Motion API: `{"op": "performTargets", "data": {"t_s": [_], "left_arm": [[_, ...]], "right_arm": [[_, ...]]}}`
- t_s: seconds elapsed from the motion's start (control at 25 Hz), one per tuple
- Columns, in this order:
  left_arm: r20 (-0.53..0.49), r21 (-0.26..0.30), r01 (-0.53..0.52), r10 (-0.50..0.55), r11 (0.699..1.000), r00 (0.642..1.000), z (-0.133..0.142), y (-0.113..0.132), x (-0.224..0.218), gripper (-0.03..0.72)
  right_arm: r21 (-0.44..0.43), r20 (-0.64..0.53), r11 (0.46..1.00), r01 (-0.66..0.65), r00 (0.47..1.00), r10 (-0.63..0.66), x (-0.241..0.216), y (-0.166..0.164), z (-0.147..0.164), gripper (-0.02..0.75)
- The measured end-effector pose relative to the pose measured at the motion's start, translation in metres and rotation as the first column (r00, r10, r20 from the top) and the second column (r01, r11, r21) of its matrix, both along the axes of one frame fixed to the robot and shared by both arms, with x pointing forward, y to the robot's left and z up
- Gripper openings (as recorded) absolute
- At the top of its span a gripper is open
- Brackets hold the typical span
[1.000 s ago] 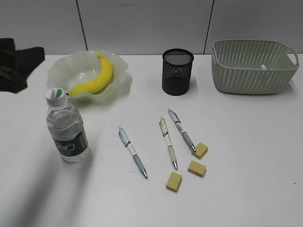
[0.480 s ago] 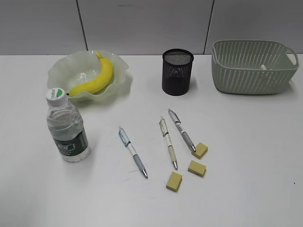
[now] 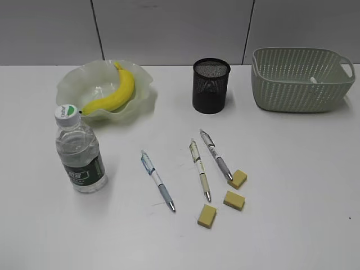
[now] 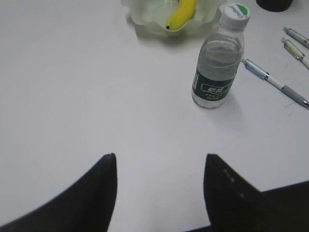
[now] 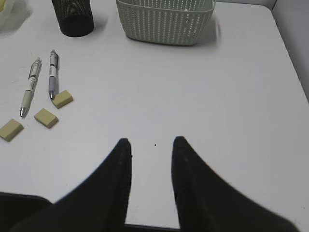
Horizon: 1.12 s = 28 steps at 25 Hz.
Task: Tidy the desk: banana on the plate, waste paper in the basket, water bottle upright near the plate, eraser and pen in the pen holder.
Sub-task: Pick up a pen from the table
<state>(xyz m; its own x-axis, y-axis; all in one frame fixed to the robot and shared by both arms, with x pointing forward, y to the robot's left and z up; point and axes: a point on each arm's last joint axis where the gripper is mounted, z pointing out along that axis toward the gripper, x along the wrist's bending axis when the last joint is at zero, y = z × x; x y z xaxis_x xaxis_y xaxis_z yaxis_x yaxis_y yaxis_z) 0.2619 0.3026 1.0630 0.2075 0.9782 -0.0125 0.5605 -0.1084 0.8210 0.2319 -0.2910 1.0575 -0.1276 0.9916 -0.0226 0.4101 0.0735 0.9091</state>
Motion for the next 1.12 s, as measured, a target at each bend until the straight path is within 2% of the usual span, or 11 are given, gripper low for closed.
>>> {"op": "performTargets", "data": {"t_s": [0.2, 0.4, 0.56, 0.72, 0.84, 0.96, 1.12], "left_arm": [[0.016, -0.008, 0.001, -0.001, 1.000, 1.000, 0.000, 0.001, -0.003, 0.404], [0.017, -0.011, -0.010, 0.010, 1.000, 1.000, 0.000, 0.001, -0.003, 0.394], [0.051, -0.028, -0.059, 0.060, 0.998, 0.997, 0.001, 0.003, -0.010, 0.393], [0.124, -0.056, -0.109, 0.115, 0.993, 0.986, 0.001, 0.006, -0.023, 0.377], [0.167, -0.070, -0.121, 0.131, 0.990, 0.977, 0.001, 0.008, -0.030, 0.368], [0.174, -0.073, -0.121, 0.132, 0.990, 0.976, 0.001, 0.008, -0.032, 0.363], [0.174, -0.073, -0.121, 0.132, 0.990, 0.976, 0.001, 0.008, -0.032, 0.361]], "right_arm": [[0.001, 0.000, 1.000, -0.001, 1.000, 0.001, 0.000, 0.000, 0.000, 0.246], [0.059, 0.000, 0.997, -0.044, 0.999, 0.044, 0.000, 0.006, 0.001, 0.244], [0.058, -0.080, 0.994, -0.090, 0.992, 0.094, 0.018, 0.010, 0.005, 0.244], [0.079, -0.184, 0.985, -0.152, 0.969, 0.164, 0.059, 0.017, 0.009, 0.244], [0.077, -0.261, 0.985, -0.154, 0.950, 0.169, 0.098, 0.018, 0.005, 0.244], [0.094, -0.355, 0.983, -0.160, 0.917, 0.183, 0.143, 0.020, -0.005, 0.244], [0.149, -0.472, 0.966, -0.210, 0.844, 0.257, 0.203, 0.037, -0.028, 0.244]]}}
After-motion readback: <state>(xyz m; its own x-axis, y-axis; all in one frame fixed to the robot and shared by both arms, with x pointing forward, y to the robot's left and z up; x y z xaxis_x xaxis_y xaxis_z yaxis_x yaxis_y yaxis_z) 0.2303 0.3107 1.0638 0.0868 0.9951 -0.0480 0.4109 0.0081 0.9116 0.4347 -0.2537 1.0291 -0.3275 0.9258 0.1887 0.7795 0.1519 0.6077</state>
